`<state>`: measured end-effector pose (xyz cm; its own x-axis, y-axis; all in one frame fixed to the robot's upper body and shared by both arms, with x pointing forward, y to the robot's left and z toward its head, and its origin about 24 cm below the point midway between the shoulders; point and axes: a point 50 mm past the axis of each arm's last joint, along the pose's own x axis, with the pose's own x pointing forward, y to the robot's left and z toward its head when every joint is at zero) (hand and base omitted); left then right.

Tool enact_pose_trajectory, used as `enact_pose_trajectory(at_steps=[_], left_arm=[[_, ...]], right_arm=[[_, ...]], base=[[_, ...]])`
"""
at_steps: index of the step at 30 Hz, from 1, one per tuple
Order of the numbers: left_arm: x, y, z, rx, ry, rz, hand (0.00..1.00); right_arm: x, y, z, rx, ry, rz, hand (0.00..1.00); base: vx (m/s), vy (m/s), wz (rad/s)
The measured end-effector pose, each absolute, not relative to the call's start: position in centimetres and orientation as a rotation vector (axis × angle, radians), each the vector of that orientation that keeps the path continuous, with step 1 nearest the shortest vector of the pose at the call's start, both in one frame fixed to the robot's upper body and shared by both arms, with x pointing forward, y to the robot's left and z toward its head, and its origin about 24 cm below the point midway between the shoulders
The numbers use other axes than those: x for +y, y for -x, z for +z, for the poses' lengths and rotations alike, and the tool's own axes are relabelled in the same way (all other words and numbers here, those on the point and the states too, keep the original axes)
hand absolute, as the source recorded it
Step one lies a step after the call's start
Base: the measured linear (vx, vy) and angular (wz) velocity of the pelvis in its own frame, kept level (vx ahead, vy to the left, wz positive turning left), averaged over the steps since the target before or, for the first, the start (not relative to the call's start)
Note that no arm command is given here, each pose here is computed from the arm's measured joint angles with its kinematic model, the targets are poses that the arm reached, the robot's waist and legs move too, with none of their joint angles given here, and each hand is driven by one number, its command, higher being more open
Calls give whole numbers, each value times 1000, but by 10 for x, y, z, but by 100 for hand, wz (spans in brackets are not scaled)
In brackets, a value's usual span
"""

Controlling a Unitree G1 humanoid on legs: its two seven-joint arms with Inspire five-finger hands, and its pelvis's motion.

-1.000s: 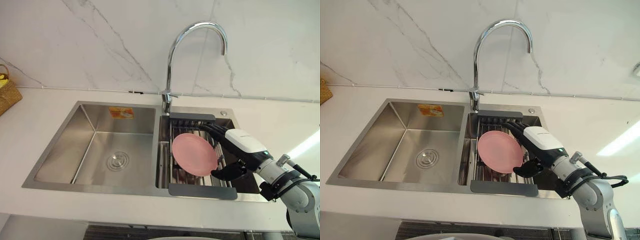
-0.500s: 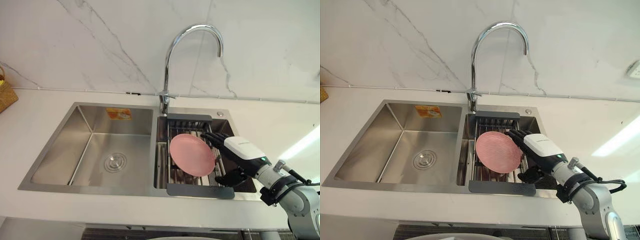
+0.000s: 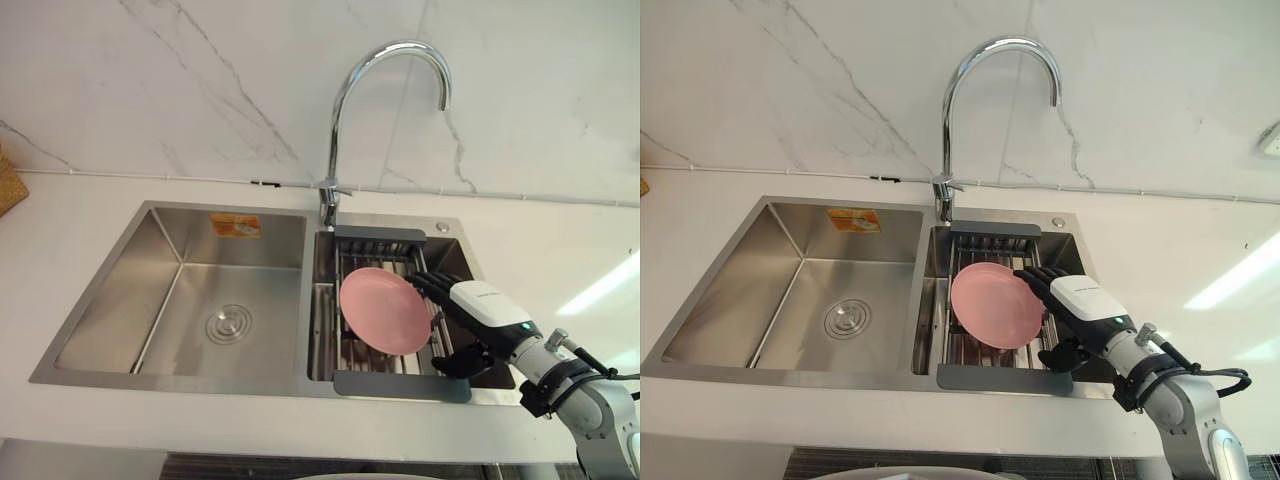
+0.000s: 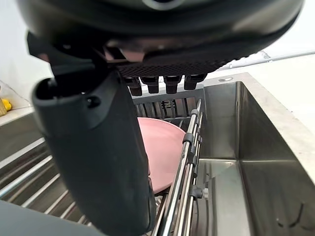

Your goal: Walk over to the sink, pick up the cup, carry it to the dishwasher, place the cup inside the dishwasher, then close the dishwasher door

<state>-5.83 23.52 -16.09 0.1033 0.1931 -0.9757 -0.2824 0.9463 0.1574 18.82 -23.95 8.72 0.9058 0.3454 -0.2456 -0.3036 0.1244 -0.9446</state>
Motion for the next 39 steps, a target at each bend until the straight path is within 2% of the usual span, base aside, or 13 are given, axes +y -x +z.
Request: enact_pose_trajectory(at_steps=[26, 39], left_arm=[[243, 53, -160, 1417, 42, 337, 100], [238, 55, -160, 1388, 26, 359, 100]], right_arm=[[-219, -201, 52, -11, 1346, 602, 100], [-206, -188, 48, -346, 1384, 215, 100]], base=[[-19, -11, 3], [-63, -23, 2]])
